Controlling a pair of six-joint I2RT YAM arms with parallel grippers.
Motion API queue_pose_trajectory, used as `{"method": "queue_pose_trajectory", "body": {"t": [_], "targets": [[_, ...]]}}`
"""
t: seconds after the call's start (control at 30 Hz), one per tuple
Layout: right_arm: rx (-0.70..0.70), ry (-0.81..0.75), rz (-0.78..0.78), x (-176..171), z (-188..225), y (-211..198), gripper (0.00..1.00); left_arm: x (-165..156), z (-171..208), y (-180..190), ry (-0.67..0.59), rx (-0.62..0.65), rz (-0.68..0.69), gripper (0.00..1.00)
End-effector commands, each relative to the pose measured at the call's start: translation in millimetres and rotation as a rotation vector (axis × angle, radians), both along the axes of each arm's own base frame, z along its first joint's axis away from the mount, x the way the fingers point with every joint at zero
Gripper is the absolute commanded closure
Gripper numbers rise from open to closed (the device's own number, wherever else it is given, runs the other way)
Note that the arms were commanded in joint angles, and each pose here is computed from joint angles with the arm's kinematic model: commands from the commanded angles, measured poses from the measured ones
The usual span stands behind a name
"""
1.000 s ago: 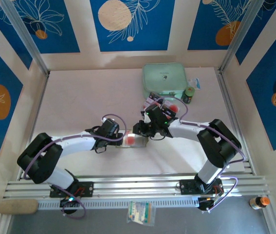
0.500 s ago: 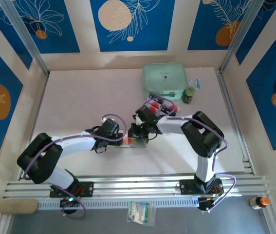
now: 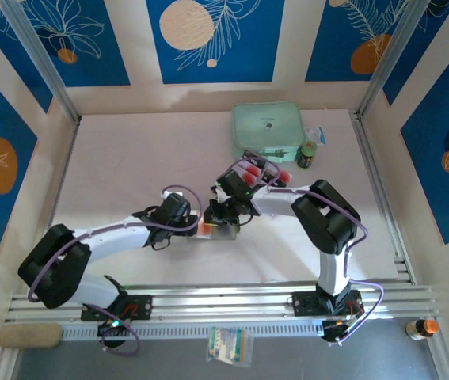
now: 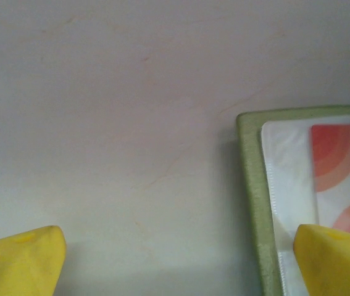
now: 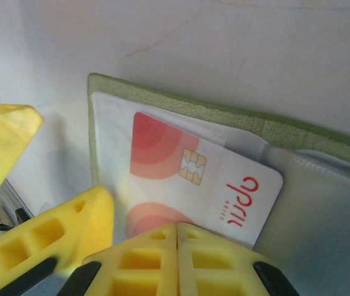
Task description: Put the credit cards into the card holder
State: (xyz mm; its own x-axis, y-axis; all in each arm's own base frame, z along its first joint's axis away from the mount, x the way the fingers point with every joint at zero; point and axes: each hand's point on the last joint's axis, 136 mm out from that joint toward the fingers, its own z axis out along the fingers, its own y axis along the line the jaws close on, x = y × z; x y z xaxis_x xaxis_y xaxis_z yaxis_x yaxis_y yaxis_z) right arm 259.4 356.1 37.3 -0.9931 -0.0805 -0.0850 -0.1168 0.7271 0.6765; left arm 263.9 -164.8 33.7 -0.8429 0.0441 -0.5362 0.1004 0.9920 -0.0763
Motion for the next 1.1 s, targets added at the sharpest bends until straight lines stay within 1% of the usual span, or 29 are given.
{"method": "queue_pose_trajectory", "body": {"t": [0.0,0.13,0.37,0.57,0.8,0.87,1.07], "targets": [[0.02,-0.047,0.022,0,27,-3,0.93,-11,-11,13,0.026,0.034,0.025,0.05],[-0.026,-0.062,0.03,1,23,-10,0.93,-15,-18,17,0.039,0.04,0.034,0.05],[-0.091,-0.055,0.032,4,6,-16,0.94,-14,-18,18,0.034,0.045,0.035,0.05],[-0.14,-0.035,0.057,2,-10,-14,0.95,-14,-19,16,0.034,0.042,0.03,0.05],[-0.151,-0.014,0.101,-2,-18,2,0.96,-12,-17,15,0.029,0.034,0.032,0.05],[-0.15,-0.012,0.102,-2,-18,5,0.98,-11,-14,15,0.022,0.034,0.034,0.05],[-0.134,0.003,0.087,-2,-18,7,0.98,-5,0,16,-0.011,0.027,0.049,0.04]]}}
